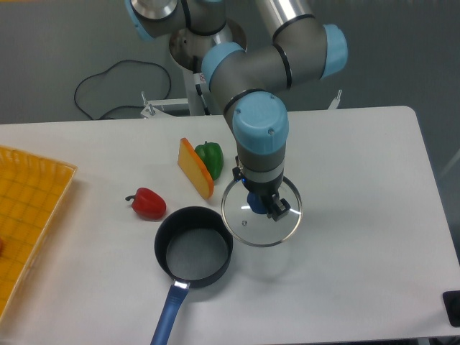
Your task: Place the lid on the table
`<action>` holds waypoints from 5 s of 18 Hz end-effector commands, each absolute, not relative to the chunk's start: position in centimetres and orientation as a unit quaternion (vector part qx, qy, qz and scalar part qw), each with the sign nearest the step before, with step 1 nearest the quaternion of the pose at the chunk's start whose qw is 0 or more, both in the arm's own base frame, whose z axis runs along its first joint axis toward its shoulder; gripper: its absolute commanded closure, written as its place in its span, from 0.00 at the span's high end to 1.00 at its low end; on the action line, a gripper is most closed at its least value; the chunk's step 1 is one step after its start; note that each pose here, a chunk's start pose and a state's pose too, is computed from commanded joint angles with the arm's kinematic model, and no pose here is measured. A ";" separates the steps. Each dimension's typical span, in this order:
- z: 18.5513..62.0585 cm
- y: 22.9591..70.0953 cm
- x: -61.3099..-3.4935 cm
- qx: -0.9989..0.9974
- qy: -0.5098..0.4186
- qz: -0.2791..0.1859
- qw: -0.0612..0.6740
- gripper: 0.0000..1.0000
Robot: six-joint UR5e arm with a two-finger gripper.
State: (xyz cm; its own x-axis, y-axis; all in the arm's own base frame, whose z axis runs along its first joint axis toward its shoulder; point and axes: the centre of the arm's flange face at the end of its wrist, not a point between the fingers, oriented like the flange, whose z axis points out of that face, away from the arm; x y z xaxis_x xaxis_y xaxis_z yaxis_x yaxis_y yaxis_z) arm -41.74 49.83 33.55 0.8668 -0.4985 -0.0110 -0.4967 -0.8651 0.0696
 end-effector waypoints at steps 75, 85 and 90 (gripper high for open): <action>22.4 49.3 -46.1 0.971 -0.234 -0.002 0.038 0.67; 22.3 49.3 -46.0 0.971 -0.235 -0.001 0.039 0.68; 22.2 49.4 -46.0 0.971 -0.236 -0.001 0.040 0.68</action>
